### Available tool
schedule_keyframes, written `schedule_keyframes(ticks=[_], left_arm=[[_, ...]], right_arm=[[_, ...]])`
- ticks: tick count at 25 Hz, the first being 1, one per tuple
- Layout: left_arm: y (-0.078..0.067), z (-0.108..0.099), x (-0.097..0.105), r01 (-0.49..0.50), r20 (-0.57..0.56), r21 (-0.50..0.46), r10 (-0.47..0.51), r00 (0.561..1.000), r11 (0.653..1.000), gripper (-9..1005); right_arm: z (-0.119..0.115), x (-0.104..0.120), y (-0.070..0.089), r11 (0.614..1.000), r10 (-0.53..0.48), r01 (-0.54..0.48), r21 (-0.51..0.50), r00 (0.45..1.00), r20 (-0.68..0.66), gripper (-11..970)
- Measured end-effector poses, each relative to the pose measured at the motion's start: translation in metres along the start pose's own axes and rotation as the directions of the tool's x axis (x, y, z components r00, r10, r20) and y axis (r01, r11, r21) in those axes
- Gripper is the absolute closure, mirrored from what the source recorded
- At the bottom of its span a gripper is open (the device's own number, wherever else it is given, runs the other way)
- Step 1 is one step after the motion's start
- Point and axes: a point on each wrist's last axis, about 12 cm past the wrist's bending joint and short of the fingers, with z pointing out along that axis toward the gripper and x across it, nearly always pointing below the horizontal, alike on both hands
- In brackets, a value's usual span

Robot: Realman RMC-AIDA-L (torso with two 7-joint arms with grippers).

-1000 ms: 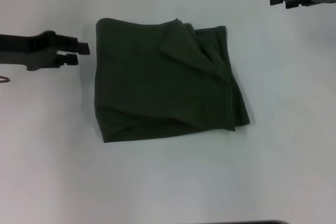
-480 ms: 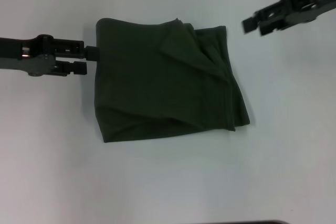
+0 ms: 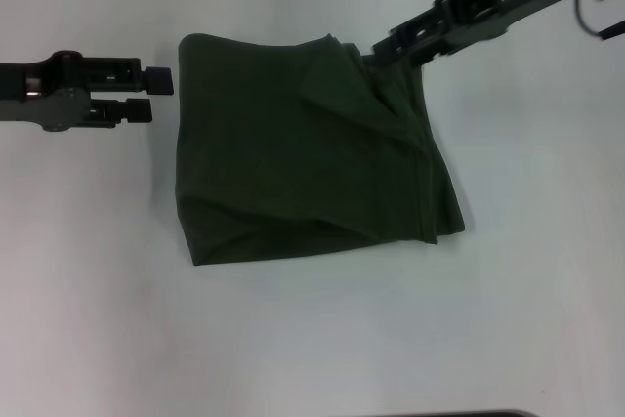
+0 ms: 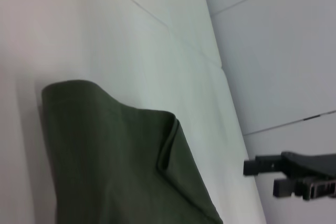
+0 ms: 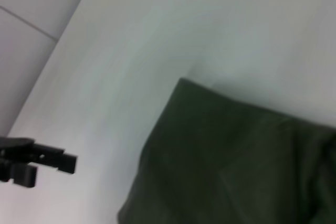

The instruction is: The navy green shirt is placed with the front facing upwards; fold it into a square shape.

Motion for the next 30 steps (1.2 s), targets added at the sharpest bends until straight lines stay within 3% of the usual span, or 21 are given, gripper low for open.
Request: schedule_keyframes(ticks=[6, 11, 15, 21, 26, 30], left_arm=[[0.001, -0.001, 0.0, 0.0, 0.017, 0.005, 0.0, 1.0, 1.0, 267], [0.0, 0.001, -0.001, -0.004, 0.021, 0.01, 0.004, 1.0, 1.0, 267], [0.0, 0.004, 0.001, -0.008, 0.022, 0.015, 0.008, 1.0, 1.0, 267], [0.0, 0.006, 0.001, -0.009, 0.027, 0.017, 0.008, 1.0, 1.0, 266], [-0.001, 0.006, -0.003, -0.014, 0.038, 0.019, 0.013, 0.999, 1.0, 266], [0.0, 0.008, -0.004, -0.012, 0.05, 0.012, 0.011, 0.999, 1.0, 266]], right_arm=[[0.03, 0.004, 0.015, 0.999, -0.003, -0.001, -0.048, 0.997, -0.081, 219], [0.038, 0.003, 0.018, 1.0, -0.021, 0.024, 0.02, 0.992, -0.125, 220], [0.028, -0.003, 0.009, 0.997, -0.004, 0.008, 0.081, 0.998, -0.057, 221], [0.014, -0.003, -0.021, 0.983, 0.062, -0.08, 0.162, 0.992, 0.111, 222], [0.02, -0.002, -0.037, 0.963, 0.144, -0.189, 0.192, 0.963, 0.227, 223], [0.03, -0.001, -0.04, 0.945, 0.229, -0.279, 0.169, 0.937, 0.264, 224]])
